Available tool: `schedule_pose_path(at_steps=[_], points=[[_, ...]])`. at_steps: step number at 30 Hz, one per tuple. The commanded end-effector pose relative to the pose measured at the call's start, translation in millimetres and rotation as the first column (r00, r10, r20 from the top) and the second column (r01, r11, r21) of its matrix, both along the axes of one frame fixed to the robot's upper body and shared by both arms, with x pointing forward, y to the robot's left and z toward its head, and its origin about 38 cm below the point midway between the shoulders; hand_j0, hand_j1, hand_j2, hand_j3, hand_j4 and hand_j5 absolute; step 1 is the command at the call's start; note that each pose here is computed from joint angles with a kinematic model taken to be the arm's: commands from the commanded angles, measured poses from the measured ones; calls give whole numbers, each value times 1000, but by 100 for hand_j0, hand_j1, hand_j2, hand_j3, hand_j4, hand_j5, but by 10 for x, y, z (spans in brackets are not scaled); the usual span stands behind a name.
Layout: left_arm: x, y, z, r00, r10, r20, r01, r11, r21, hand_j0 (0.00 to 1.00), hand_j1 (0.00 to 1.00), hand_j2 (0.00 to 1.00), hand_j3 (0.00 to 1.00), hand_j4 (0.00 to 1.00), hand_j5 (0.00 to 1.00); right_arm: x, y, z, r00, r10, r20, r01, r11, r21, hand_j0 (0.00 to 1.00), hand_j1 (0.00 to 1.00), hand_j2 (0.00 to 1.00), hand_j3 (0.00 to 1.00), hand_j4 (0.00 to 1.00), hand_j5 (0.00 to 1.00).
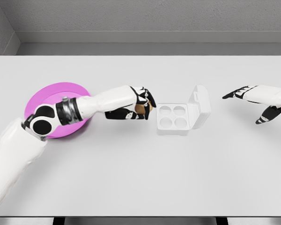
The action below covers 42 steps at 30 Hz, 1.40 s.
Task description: Pack egg into the box and close the box lid
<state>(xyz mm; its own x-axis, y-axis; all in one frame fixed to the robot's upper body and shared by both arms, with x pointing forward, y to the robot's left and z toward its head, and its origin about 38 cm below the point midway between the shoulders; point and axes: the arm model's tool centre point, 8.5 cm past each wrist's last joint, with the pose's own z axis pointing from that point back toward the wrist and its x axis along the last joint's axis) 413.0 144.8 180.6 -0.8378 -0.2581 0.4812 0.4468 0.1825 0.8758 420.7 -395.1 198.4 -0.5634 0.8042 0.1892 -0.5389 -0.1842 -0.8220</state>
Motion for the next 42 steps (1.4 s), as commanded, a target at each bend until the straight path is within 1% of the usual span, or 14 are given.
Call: schedule_pose_path(at_steps=[1, 6, 12, 13, 16, 17, 20, 22, 25, 26, 27, 31, 40, 42], points=[[-10, -91, 6, 1000, -11, -6, 11, 1000, -23, 30, 30, 30, 30, 30, 30, 0, 1, 5, 1000, -1, 0, 1, 1000, 4, 100, 100, 100, 100, 100, 100], [-16, -238, -2, 999, -28, -16, 27, 998, -54, 29, 29, 29, 29, 29, 29, 0, 1, 5, 1000, -1, 0, 1, 1000, 4, 100, 100, 100, 100, 100, 100], [38, -423, -139, 997, -27, -73, 20, 996, -90, 29, 29, 29, 29, 29, 29, -1, -6, 8, 1000, -3, 0, 3, 1000, 3, 100, 100, 100, 100, 100, 100], [69, -460, -128, 997, -27, -76, 20, 995, -96, 29, 29, 29, 29, 29, 29, -1, -6, 8, 1000, -3, 0, 3, 1000, 3, 100, 100, 100, 100, 100, 100], [105, -505, -217, 994, -19, -109, 7, 995, -103, 29, 29, 29, 29, 29, 29, 3, -6, 14, 1000, -3, 1, 3, 1000, 3, 100, 100, 100, 100, 100, 100], [124, -523, -278, 991, -12, -130, -2, 995, -104, 29, 29, 29, 29, 29, 29, -1, -6, 8, 1000, -3, 0, 3, 1000, 3, 100, 100, 100, 100, 100, 100], [133, -557, -317, 989, -11, -144, -5, 994, -109, 29, 29, 29, 29, 29, 29, -1, -6, 8, 1000, -3, 0, 3, 1000, 3, 100, 100, 100, 100, 100, 100], [160, -581, -415, 984, 0, -176, -19, 994, -106, 29, 29, 29, 29, 29, 29, -1, -6, 8, 1000, -3, 0, 3, 1000, 3, 100, 100, 100, 100, 100, 100], [172, -670, -409, 984, -25, -177, 9, 996, -89, 29, 29, 29, 29, 29, 29, 0, -6, 7, 1000, -3, 0, 3, 1000, 3, 100, 100, 100, 100, 100, 100], [181, -663, -442, 982, -18, -187, 2, 996, -87, 29, 29, 29, 29, 29, 29, 1, -1, 5, 1000, -2, 0, 2, 1000, 4, 100, 100, 100, 100, 100, 100], [178, -704, -431, 982, -22, -188, 4, 995, -100, 28, 28, 28, 28, 28, 28, 1, -1, 5, 1000, -2, 0, 2, 1000, 4, 100, 100, 100, 100, 100, 100], [185, -715, -417, 982, -22, -187, 2, 994, -107, 28, 28, 28, 28, 28, 28, 1, -1, 5, 1000, -2, 0, 2, 1000, 4, 100, 100, 100, 100, 100, 100], [214, -692, -431, 981, -11, -193, -9, 994, -104, 27, 27, 27, 27, 27, 27, 1, -1, 5, 1000, -2, 0, 2, 1000, 4, 100, 100, 100, 100, 100, 100], [225, -674, -483, 979, -3, -205, -16, 995, -94, 27, 27, 27, 27, 27, 27, 1, -1, 5, 1000, -2, 0, 2, 1000, 4, 100, 100, 100, 100, 100, 100]])
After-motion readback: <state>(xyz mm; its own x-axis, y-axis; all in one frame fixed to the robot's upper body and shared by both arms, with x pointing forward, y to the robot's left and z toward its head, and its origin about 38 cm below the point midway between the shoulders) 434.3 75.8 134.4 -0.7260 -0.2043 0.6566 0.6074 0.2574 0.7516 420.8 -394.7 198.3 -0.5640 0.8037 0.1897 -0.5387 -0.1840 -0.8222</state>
